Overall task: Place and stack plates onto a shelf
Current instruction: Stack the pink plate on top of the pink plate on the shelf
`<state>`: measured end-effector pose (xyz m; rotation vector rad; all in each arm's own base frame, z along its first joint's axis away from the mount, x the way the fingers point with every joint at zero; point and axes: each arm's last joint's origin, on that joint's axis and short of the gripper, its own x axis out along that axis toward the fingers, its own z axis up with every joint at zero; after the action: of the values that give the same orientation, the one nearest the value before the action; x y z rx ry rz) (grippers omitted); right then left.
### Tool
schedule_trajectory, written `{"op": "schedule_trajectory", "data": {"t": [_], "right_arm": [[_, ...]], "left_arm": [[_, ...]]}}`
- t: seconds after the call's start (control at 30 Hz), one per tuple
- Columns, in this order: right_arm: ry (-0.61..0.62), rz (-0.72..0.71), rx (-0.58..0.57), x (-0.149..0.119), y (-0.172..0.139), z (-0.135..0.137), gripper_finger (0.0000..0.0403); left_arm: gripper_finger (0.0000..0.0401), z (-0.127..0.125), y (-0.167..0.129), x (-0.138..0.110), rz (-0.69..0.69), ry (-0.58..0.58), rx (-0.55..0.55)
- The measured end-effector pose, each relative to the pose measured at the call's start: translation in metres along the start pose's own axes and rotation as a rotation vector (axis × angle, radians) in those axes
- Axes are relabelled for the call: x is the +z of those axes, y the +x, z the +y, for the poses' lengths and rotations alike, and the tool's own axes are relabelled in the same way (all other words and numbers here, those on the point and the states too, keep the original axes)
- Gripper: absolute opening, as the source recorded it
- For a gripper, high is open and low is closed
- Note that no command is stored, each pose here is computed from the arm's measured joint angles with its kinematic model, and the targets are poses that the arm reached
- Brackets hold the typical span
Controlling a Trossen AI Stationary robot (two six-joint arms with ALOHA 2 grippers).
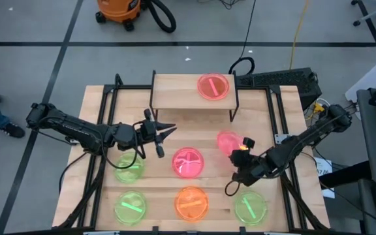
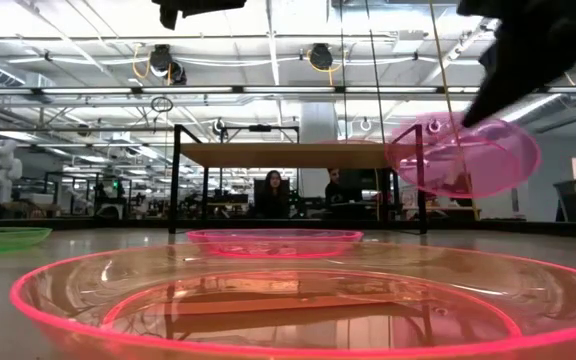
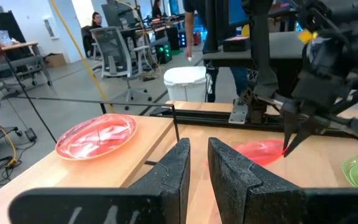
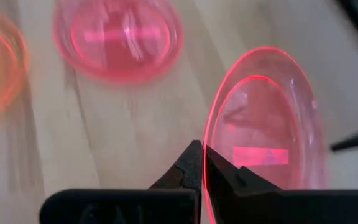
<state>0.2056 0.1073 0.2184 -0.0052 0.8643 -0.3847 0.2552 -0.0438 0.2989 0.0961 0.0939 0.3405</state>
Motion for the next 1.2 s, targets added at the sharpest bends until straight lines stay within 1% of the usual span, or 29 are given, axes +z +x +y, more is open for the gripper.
{"op": "schedule_trajectory", "data": {"t": [0.07, 0.17, 0.3, 0.43, 0.53, 0.67, 0.87, 0.97, 1.1, 1.2], "right_arm": [[0.002, -0.056, 0.005, 0.007, -0.003, -0.003, 0.0000], [-0.009, -0.142, -0.018, 0.017, -0.005, -0.008, 0.0000], [-0.024, -0.230, -0.114, 0.036, -0.005, -0.023, 0.0000], [-0.039, -0.251, -0.211, 0.059, 0.002, -0.045, 0.0000], [-0.065, -0.251, -0.278, 0.075, 0.006, -0.065, 0.0000], [-0.071, -0.267, -0.324, 0.098, 0.008, -0.095, 0.0000], [-0.065, -0.323, -0.330, 0.121, 0.019, -0.144, 0.0000], [-0.051, -0.324, -0.314, 0.124, 0.029, -0.166, 0.0000], [-0.058, -0.312, -0.305, 0.126, 0.045, -0.184, 0.0000], [-0.077, -0.290, -0.302, 0.126, 0.059, -0.192, 0.0000]], "left_arm": [[0.0065, 0.000, 0.000, 0.000, 0.001, 0.001, 0.000], [0.0065, 0.000, 0.000, -0.001, 0.010, 0.007, -0.001], [0.0065, 0.000, 0.000, -0.001, 0.010, 0.016, 0.001], [0.0065, 0.001, 0.000, -0.001, 0.009, 0.043, 0.038], [0.0065, 0.002, -0.001, 0.000, 0.003, 0.041, 0.055], [0.0065, 0.002, -0.001, 0.000, 0.003, 0.061, 0.056], [0.0065, 0.002, -0.001, 0.002, -0.009, 0.101, 0.060], [0.0065, 0.002, -0.001, 0.004, -0.027, 0.118, 0.063], [0.0065, 0.003, -0.001, 0.007, -0.050, 0.136, 0.067], [0.0065, 0.003, -0.001, 0.009, -0.069, 0.157, 0.073]]}}
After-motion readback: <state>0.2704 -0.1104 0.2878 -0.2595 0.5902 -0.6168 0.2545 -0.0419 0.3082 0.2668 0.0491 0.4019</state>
